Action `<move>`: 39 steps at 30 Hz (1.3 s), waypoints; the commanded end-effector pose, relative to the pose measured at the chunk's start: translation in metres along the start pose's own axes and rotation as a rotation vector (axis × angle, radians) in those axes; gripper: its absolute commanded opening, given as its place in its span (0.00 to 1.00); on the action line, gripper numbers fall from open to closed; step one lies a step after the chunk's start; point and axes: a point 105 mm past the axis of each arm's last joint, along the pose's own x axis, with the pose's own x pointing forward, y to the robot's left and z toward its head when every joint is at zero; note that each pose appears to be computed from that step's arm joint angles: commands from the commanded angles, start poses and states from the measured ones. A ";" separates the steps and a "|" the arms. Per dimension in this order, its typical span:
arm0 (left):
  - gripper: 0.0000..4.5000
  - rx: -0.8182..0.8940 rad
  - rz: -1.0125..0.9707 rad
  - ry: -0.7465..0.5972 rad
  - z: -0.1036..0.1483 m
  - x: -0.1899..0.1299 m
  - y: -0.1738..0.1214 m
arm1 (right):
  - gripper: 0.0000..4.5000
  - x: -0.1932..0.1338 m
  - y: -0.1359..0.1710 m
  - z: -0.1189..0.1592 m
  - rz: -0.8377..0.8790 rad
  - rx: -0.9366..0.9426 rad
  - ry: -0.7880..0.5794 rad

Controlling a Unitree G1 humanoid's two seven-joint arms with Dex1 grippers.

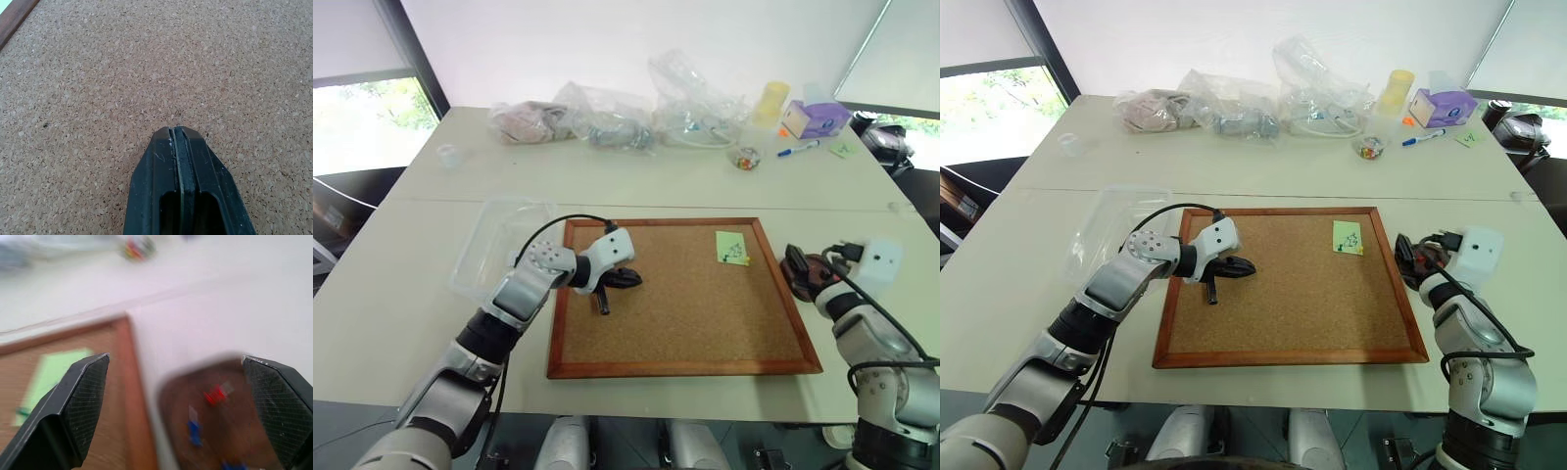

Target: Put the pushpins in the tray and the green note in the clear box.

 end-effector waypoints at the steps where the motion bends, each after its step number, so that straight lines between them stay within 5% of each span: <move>1: 0.00 -0.005 0.003 0.034 -0.008 0.004 -0.001 | 0.98 0.003 0.029 0.013 0.125 -0.065 -0.059; 6: 0.00 0.003 0.005 0.032 -0.006 0.005 0.001 | 0.98 0.016 0.049 -0.015 0.205 -0.077 0.030; 20: 0.00 0.000 0.004 0.027 -0.006 0.004 -0.001 | 0.98 0.013 0.042 -0.044 0.172 -0.023 0.081; 23: 0.00 0.003 0.002 0.026 -0.005 0.004 -0.002 | 0.78 0.013 0.040 -0.046 0.166 -0.013 0.086; 30: 0.00 0.008 0.001 0.024 -0.004 0.004 -0.002 | 0.01 0.016 0.038 -0.054 0.151 0.017 0.108; 39: 0.00 0.014 0.008 0.042 -0.007 0.003 0.000 | 0.01 0.014 0.034 -0.045 0.142 0.007 0.049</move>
